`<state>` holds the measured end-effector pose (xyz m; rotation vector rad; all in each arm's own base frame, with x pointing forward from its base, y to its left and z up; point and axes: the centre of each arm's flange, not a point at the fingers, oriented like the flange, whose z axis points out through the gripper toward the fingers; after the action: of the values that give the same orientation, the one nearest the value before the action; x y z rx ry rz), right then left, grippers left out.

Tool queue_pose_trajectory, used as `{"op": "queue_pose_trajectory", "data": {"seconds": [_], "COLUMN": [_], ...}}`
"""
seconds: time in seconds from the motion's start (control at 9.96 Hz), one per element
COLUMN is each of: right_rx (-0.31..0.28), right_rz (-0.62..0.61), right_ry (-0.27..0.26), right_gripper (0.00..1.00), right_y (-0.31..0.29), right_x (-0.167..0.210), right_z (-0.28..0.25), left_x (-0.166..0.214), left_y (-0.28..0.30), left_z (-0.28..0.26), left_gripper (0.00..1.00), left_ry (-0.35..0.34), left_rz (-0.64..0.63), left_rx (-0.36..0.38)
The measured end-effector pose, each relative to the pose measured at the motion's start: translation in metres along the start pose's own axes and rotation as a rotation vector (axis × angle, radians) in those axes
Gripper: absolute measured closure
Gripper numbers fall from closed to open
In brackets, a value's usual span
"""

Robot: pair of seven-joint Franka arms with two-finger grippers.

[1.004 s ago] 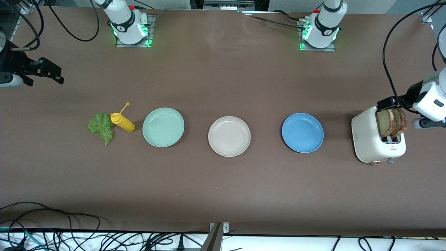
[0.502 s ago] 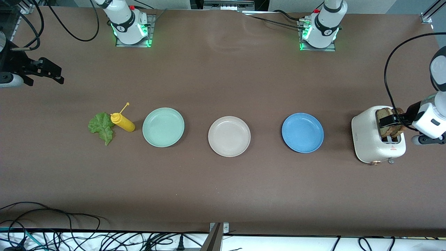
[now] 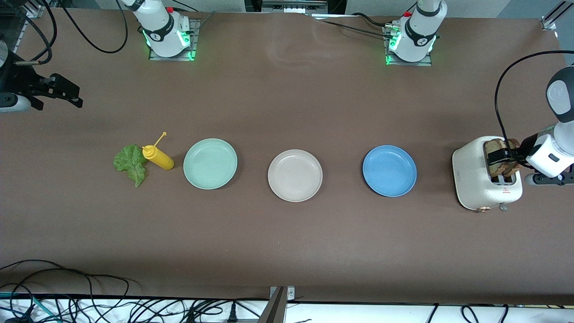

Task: Make sandwich on beige plate with both arms
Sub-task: 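Lower the left gripper onto the bread slice in the toaster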

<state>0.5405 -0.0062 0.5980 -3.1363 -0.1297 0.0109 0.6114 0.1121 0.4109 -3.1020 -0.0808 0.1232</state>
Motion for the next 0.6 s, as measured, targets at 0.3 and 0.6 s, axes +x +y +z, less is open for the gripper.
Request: {"op": "queue_pose_trajectory", "data": {"seconds": [0.3,0.6], "right_rx": [0.0,0.0], "right_rz": [0.0,0.0], "right_ry": [-0.001,-0.002], "right_gripper": [0.0,0.0], "right_y": [0.0,0.0], "right_x": [0.0,0.0], "right_z": [0.0,0.0], "left_x": [-0.007,-0.02], "left_y": [0.002,0.001], "left_z": [0.017,0.025], "left_gripper": [0.0,0.0], "left_ry": [0.022,0.04], "left_rz": [0.005,0.004], "left_rx": [0.001,0.0]}}
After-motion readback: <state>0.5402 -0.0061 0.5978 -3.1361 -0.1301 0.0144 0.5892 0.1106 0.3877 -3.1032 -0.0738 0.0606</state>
